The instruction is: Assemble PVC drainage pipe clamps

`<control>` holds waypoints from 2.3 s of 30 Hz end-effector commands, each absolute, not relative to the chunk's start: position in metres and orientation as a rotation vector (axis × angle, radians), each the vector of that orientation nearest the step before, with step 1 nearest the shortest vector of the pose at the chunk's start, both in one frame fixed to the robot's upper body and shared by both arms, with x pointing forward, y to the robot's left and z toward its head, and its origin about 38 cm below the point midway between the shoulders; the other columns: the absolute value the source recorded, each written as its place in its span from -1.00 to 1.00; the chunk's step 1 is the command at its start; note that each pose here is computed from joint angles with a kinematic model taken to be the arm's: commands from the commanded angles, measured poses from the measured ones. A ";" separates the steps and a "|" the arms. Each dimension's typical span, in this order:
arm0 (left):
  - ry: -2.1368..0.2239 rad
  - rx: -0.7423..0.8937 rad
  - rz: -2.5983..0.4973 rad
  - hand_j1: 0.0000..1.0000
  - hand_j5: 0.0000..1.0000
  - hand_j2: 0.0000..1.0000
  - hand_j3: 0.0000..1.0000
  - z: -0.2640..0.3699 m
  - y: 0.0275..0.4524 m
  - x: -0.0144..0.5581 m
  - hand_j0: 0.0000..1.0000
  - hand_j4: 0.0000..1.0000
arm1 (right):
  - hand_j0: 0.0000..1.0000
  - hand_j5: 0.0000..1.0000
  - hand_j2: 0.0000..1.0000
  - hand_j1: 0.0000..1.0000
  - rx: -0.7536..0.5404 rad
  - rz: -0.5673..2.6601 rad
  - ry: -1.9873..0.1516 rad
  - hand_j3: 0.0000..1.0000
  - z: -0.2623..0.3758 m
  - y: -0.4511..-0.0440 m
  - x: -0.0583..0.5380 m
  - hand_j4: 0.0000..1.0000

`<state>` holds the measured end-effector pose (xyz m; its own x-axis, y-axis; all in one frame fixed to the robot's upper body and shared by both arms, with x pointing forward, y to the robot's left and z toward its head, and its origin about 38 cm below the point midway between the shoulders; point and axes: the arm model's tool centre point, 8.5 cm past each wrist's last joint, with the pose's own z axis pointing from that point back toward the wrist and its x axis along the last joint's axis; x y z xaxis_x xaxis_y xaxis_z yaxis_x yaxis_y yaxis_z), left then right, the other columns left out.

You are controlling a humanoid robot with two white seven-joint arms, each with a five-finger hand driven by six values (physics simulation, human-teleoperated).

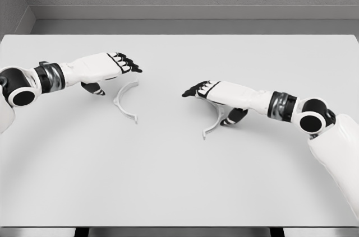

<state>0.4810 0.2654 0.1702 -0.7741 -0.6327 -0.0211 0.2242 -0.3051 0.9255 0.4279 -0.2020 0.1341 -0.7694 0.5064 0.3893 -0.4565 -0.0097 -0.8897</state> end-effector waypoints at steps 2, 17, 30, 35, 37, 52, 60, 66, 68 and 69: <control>-1.417 0.527 -2.098 1.00 1.00 1.00 1.00 0.171 0.265 0.481 1.00 1.00 | 1.00 1.00 1.00 1.00 -0.047 1.841 -1.611 1.00 0.135 -0.201 0.428 1.00; -1.400 0.527 -2.128 1.00 1.00 1.00 1.00 0.161 0.253 0.483 1.00 1.00 | 1.00 1.00 1.00 1.00 -0.023 1.821 -1.615 1.00 0.128 -0.193 0.429 1.00; -1.401 0.526 -2.128 1.00 1.00 1.00 1.00 0.161 0.252 0.483 1.00 1.00 | 1.00 1.00 1.00 1.00 -0.025 1.804 -1.596 1.00 0.125 -0.190 0.441 1.00; -1.403 0.526 -2.129 1.00 1.00 1.00 1.00 0.161 0.252 0.483 1.00 1.00 | 1.00 1.00 1.00 1.00 -0.015 1.799 -1.612 1.00 0.126 -0.183 0.442 1.00; -1.401 0.526 -2.131 1.00 1.00 1.00 1.00 0.161 0.252 0.482 1.00 1.00 | 1.00 1.00 1.00 1.00 -0.010 1.797 -1.617 1.00 0.126 -0.180 0.441 1.00; -1.409 0.512 -2.138 1.00 1.00 1.00 1.00 0.158 0.244 0.482 1.00 1.00 | 1.00 1.00 1.00 1.00 -0.009 1.813 -1.642 1.00 0.131 -0.159 0.447 1.00; -1.423 0.497 -2.141 1.00 1.00 1.00 1.00 0.156 0.236 0.482 1.00 1.00 | 1.00 1.00 1.00 1.00 -0.016 1.810 -1.630 1.00 0.130 -0.164 0.449 1.00; -1.431 0.493 -2.142 1.00 1.00 1.00 1.00 0.156 0.232 0.482 1.00 1.00 | 1.00 1.00 1.00 1.00 -0.018 1.812 -1.648 1.00 0.134 -0.163 0.447 1.00; -1.432 0.496 -2.142 1.00 1.00 1.00 1.00 0.158 0.233 0.483 1.00 1.00 | 1.00 1.00 1.00 1.00 -0.040 1.801 -1.661 1.00 0.139 -0.169 0.446 1.00; -1.432 0.501 -2.143 1.00 1.00 1.00 1.00 0.159 0.233 0.483 1.00 1.00 | 1.00 1.00 1.00 1.00 -0.046 1.796 -1.663 1.00 0.141 -0.171 0.447 1.00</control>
